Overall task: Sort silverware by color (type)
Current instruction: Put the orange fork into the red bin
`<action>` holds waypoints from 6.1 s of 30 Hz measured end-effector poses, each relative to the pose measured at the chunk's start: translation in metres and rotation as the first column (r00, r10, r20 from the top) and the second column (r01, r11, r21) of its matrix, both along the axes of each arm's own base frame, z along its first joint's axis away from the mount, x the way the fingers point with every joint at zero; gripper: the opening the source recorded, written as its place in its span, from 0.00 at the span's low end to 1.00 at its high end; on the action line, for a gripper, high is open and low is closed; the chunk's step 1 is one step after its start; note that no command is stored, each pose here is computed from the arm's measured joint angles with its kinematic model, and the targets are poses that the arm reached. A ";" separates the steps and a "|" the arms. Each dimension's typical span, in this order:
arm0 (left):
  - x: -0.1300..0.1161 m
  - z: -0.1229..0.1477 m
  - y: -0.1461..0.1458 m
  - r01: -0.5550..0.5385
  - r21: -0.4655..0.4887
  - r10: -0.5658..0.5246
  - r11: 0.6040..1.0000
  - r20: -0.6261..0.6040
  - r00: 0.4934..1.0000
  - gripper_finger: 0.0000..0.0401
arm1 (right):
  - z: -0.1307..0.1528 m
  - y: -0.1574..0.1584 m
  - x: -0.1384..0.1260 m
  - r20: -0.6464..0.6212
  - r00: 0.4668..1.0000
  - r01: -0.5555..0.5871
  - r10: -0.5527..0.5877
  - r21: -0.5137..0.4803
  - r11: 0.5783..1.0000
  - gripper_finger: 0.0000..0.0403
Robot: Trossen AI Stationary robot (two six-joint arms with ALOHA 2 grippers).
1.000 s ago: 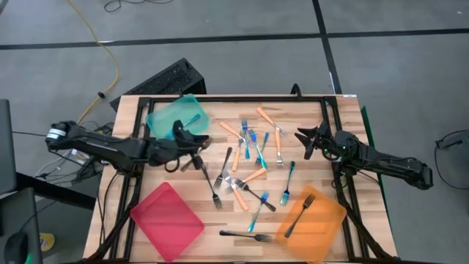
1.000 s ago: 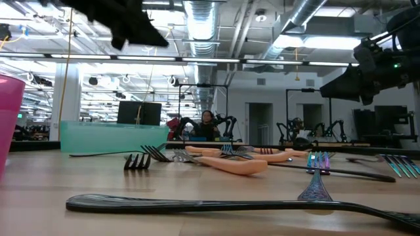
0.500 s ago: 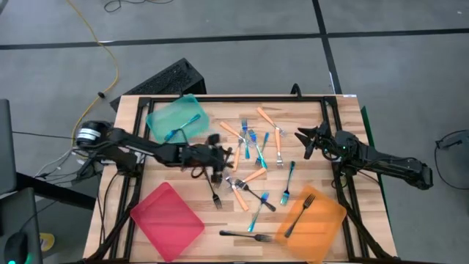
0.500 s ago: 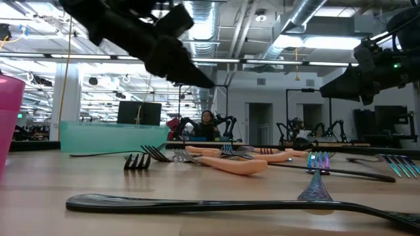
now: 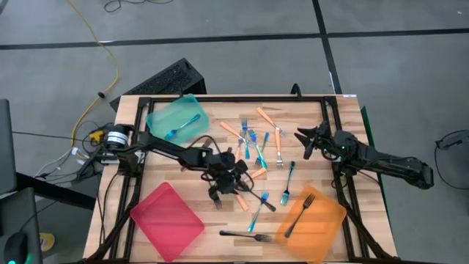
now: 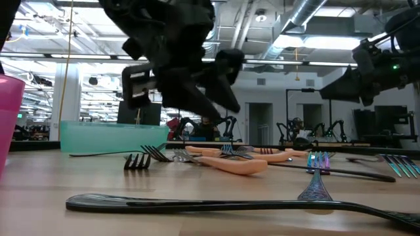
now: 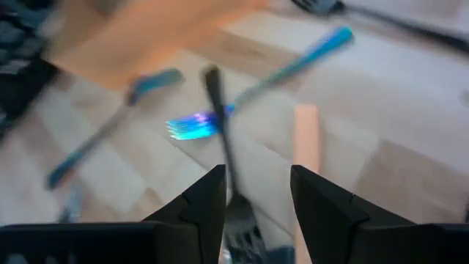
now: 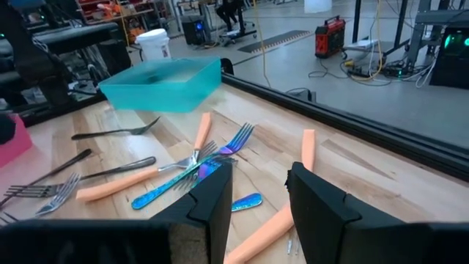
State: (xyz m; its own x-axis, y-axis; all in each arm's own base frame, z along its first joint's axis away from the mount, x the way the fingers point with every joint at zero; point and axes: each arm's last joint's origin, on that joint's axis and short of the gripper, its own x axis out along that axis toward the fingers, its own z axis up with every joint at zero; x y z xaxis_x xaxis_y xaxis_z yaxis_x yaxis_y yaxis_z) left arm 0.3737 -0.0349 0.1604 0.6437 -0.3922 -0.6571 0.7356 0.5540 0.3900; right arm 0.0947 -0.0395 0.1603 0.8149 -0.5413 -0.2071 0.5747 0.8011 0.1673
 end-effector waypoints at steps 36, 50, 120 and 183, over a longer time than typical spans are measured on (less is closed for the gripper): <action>0.005 -0.017 -0.005 0.077 0.033 -0.072 0.997 -0.130 0.989 0.34 | -0.005 -0.001 0.003 -0.046 0.999 0.006 -0.005 0.024 1.000 0.38; 0.036 -0.033 -0.011 0.115 -0.022 -0.117 0.993 -0.306 0.945 0.34 | -0.005 -0.001 0.003 -0.053 0.999 0.006 -0.005 0.026 1.000 0.38; 0.027 -0.045 0.005 0.135 -0.086 -0.155 0.987 -0.294 0.943 0.30 | -0.005 -0.001 0.003 -0.058 0.998 0.007 -0.005 0.027 1.000 0.38; -0.037 0.172 -0.025 -0.162 0.101 0.186 0.982 -0.304 0.935 0.08 | -0.008 -0.002 0.005 -0.071 0.997 0.014 -0.010 0.056 0.998 0.38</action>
State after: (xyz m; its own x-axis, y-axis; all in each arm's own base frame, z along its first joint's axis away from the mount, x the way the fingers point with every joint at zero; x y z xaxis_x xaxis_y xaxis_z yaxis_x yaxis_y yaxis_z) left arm 0.3367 -0.0597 0.3327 0.4572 -0.2355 -0.8577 0.7209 0.6629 0.2023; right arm 0.0994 -0.0412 0.1524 0.7905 -0.5372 -0.2943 0.5965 0.7844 0.1704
